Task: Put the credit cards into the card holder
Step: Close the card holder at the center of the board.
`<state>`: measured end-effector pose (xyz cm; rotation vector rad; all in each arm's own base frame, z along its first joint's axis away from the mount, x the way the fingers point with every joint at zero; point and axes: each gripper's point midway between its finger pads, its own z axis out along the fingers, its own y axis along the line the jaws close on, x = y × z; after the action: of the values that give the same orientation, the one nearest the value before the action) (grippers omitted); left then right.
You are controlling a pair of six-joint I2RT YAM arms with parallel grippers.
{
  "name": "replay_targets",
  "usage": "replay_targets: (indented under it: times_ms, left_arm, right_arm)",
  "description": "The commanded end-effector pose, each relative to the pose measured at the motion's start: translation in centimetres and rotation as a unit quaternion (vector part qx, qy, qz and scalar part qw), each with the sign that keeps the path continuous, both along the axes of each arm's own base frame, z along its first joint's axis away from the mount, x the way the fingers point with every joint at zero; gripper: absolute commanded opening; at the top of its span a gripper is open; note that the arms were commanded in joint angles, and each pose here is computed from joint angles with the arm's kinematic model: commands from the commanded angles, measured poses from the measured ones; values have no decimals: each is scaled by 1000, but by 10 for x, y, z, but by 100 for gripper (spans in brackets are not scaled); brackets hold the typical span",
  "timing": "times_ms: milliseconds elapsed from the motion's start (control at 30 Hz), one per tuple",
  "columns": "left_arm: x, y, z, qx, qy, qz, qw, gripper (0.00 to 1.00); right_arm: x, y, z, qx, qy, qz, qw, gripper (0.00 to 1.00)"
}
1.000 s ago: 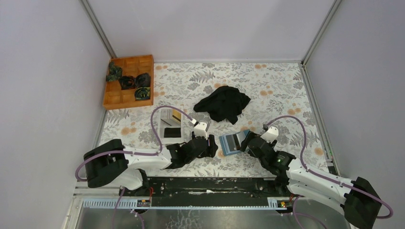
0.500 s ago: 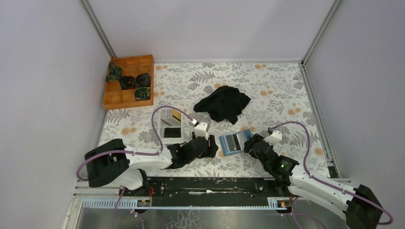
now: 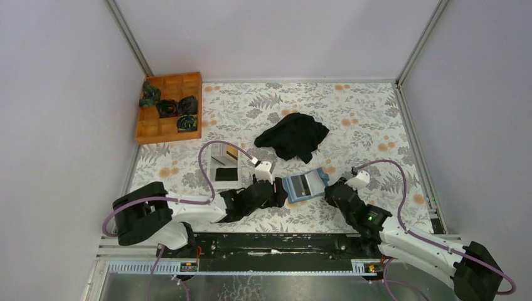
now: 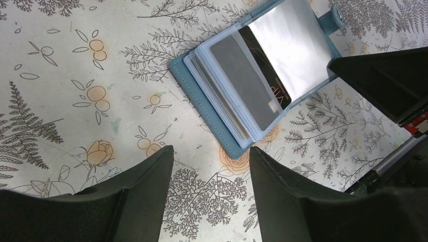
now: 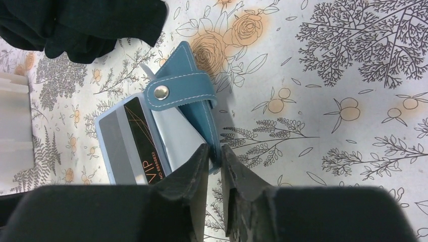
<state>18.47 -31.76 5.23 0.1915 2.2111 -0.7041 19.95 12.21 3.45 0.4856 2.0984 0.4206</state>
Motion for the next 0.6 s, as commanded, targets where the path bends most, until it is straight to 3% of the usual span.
replay_targets:
  times_ms: [0, 133, 367, 567]
  left_arm:
    - [4, -5, 11, -39, -10, 11, 999, 65]
    - [2, -1, 6, -49, -2, 20, 999, 66]
    - [-4, 0, -4, -90, 26, 38, 995, 72]
    - [-4, -12, 5, -168, 41, 48, 984, 72]
  right_arm:
    - [9, 2, 13, 14, -25, -13, 1000, 19]
    - [10, 3, 20, 25, -31, -14, 999, 0]
    - [9, 2, 29, 64, -36, -34, 997, 0]
    - [5, 5, 30, 114, -21, -53, 992, 0]
